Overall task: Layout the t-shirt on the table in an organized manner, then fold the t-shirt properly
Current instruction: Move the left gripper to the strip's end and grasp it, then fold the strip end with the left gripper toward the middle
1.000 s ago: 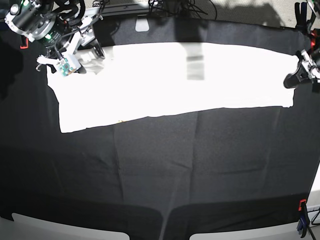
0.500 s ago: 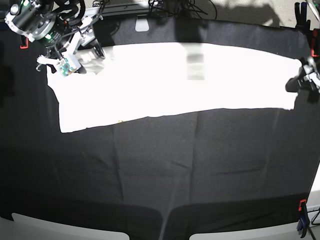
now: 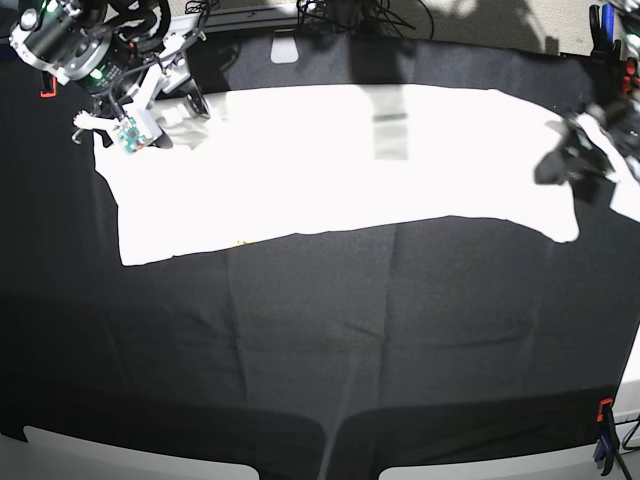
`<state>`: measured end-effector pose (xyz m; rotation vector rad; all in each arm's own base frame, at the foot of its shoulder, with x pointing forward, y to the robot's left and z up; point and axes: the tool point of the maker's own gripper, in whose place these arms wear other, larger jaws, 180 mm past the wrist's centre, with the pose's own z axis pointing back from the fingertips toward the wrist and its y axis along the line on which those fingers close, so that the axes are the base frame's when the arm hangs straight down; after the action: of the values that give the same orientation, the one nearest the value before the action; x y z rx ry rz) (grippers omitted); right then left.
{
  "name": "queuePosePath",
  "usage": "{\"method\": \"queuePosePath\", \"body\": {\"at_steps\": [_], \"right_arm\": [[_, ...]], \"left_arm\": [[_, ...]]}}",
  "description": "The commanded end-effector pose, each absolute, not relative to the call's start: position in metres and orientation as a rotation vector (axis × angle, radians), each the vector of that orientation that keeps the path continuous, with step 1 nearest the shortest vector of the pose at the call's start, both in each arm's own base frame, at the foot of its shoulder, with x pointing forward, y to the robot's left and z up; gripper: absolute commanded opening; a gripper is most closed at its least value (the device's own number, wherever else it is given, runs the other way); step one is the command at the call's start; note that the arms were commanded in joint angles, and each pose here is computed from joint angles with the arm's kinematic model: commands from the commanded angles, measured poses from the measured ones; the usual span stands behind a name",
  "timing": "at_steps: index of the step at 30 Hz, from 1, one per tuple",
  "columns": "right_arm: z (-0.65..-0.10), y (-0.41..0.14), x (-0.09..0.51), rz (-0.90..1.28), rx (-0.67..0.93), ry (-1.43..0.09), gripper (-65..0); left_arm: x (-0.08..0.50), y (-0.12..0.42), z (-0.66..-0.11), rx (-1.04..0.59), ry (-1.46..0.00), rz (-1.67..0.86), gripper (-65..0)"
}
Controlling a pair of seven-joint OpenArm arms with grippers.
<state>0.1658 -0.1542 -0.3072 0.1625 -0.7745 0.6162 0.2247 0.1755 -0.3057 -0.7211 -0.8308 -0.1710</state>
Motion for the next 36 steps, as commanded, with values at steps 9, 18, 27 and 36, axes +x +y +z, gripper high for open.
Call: {"method": "queuePosePath", "body": {"at_steps": [9, 18, 27, 36], "right_arm": [[-0.298, -0.151, 0.169, 0.629, 0.168, -0.81, -31.4], [-0.296, -0.146, 0.169, 0.621, 0.201, -0.824, -31.4], [-0.293, -0.143, 0.169, 0.613, 0.228, -0.834, -31.4], [-0.293, -0.141, 0.169, 0.611, 0.236, -0.838, -31.4]], "left_arm": [[0.225, 0.073, -0.318, -0.89, -0.787, -0.284, -65.0], [0.228, 0.004, -0.32, -0.916, -0.807, -0.441, -65.0], [0.248, -0.018, -0.328, -0.787, -0.851, -0.438, -65.0], [0.25, -0.056, -0.317, -0.842, -0.811, -0.453, -65.0]]}}
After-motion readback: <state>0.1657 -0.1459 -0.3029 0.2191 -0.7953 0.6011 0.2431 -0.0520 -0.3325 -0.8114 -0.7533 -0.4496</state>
